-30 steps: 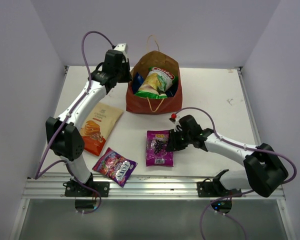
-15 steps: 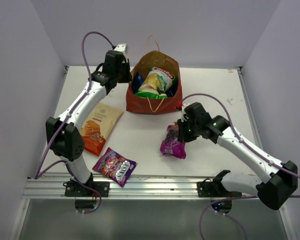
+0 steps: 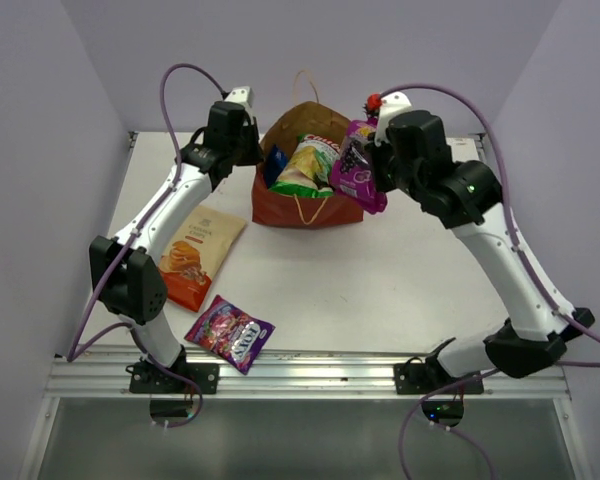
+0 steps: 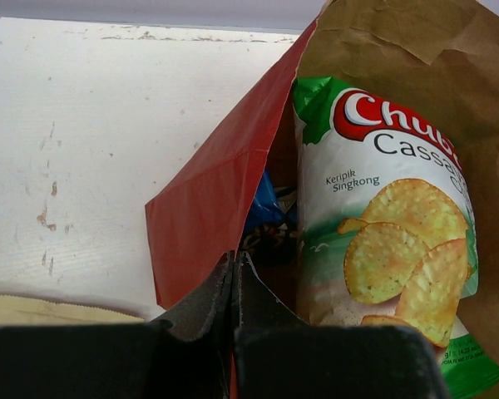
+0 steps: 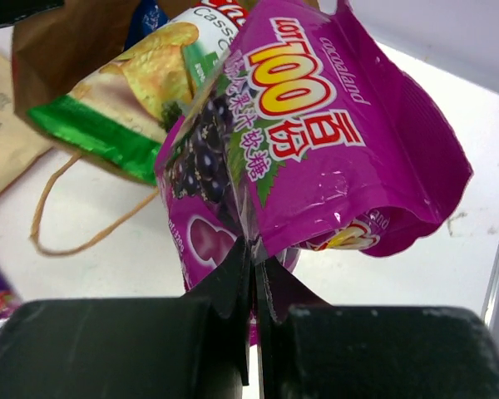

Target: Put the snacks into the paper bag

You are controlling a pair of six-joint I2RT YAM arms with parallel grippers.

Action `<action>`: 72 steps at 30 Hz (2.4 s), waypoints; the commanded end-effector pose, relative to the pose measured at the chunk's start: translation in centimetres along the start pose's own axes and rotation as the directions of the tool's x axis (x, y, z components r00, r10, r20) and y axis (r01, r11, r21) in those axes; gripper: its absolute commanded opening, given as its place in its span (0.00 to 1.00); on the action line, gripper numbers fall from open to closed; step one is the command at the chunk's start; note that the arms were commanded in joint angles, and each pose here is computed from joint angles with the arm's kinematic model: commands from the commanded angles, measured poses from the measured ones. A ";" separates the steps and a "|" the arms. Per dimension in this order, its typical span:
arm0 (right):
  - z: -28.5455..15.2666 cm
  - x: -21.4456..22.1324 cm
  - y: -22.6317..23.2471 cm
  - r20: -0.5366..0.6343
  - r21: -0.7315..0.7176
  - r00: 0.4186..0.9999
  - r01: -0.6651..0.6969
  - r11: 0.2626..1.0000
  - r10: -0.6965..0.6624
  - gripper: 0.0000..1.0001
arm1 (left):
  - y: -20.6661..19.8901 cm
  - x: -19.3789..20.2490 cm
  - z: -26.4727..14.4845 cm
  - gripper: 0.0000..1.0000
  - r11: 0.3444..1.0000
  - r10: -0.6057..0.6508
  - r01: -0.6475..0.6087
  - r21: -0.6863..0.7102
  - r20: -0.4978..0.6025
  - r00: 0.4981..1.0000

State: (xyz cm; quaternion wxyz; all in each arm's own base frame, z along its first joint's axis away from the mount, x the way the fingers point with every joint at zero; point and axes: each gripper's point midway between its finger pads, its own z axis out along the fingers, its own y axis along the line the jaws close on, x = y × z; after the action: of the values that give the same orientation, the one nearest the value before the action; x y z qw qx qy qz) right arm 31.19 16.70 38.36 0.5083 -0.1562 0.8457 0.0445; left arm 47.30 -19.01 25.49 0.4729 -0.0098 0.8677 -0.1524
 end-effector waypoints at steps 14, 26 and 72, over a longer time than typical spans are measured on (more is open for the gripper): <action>11.9 -13.0 6.4 0.296 -0.112 0.954 0.076 0.991 -0.039 0.00 | -0.5 -2.7 -1.6 0.00 1.000 -0.018 0.018 0.004 0.085 0.996; 15.5 -10.1 9.4 0.216 -0.220 0.976 0.038 0.975 0.011 0.00 | -0.5 -2.6 -1.6 0.00 1.000 -0.015 0.015 0.006 0.081 0.997; 2.4 5.7 23.1 0.024 -0.774 0.961 0.193 0.603 -0.277 0.71 | 0.7 -3.4 -0.7 0.00 0.998 0.013 -0.005 -0.068 0.107 0.994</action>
State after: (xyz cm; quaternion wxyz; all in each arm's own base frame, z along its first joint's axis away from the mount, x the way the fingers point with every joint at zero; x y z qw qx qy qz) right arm 27.74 34.44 39.24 0.4918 -0.3896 0.7222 0.2911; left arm 47.43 -17.24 24.91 0.4744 -0.0301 0.8731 -0.1083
